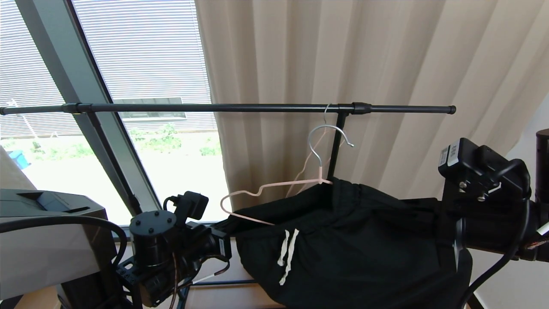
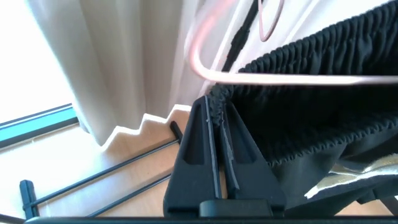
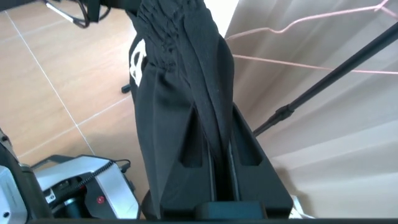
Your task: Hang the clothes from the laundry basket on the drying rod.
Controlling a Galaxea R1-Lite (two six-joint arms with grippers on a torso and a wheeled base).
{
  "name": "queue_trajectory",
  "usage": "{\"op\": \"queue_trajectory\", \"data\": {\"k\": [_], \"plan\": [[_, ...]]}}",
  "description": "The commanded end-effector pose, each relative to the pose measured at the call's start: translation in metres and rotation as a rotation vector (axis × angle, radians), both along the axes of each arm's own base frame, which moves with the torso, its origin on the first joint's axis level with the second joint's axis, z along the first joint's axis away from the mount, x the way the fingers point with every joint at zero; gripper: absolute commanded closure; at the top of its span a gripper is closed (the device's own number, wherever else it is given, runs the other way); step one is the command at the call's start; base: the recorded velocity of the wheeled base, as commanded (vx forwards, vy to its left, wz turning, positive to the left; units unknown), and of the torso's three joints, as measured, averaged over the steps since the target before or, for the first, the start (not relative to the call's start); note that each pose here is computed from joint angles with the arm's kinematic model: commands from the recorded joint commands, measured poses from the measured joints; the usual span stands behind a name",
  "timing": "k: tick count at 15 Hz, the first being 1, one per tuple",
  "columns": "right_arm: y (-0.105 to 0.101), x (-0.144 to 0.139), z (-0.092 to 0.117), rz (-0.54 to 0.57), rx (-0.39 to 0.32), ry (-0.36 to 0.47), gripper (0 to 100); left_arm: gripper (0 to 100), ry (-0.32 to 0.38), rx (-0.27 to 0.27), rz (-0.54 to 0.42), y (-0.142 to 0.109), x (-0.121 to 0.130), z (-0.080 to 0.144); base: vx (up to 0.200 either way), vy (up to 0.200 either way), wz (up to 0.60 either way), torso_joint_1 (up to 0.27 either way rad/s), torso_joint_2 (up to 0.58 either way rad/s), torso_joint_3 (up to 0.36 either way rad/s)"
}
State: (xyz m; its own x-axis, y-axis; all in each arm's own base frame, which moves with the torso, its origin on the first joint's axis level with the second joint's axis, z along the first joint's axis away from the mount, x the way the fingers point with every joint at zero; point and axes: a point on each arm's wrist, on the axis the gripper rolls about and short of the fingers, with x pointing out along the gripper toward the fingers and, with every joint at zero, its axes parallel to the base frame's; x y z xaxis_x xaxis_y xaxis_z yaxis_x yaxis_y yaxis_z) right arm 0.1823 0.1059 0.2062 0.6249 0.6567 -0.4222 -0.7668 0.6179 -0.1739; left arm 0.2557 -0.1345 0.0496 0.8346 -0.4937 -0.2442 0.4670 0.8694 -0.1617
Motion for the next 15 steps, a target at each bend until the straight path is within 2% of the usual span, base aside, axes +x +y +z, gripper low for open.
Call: {"op": "queue_trajectory", "data": {"k": [1,6,8,9,15], "plan": [[-0.002,0.001,-0.003,-0.003,-0.014,0.003,100,100,-0.011,-0.003,0.013,0.004,0.002,0.003,0.000,0.000,0.00,0.000,0.00,0.000],[-0.007,0.002,-0.006,-0.015,-0.040,-0.013,100,100,-0.035,-0.004,0.048,0.012,0.008,0.007,0.000,0.000,0.00,0.000,0.00,0.000],[-0.015,0.004,-0.010,-0.036,-0.071,-0.024,100,100,-0.044,-0.007,0.056,0.014,0.010,0.010,0.000,0.000,0.00,0.000,0.00,0.000],[-0.022,0.007,-0.012,-0.039,-0.118,-0.055,100,100,-0.048,-0.009,0.060,0.015,0.010,0.011,0.000,0.000,0.00,0.000,0.00,0.000],[-0.029,0.008,-0.023,-0.016,-0.218,-0.092,100,100,-0.053,-0.012,0.057,0.017,0.007,0.022,0.000,0.000,0.00,0.000,0.00,0.000]]}}
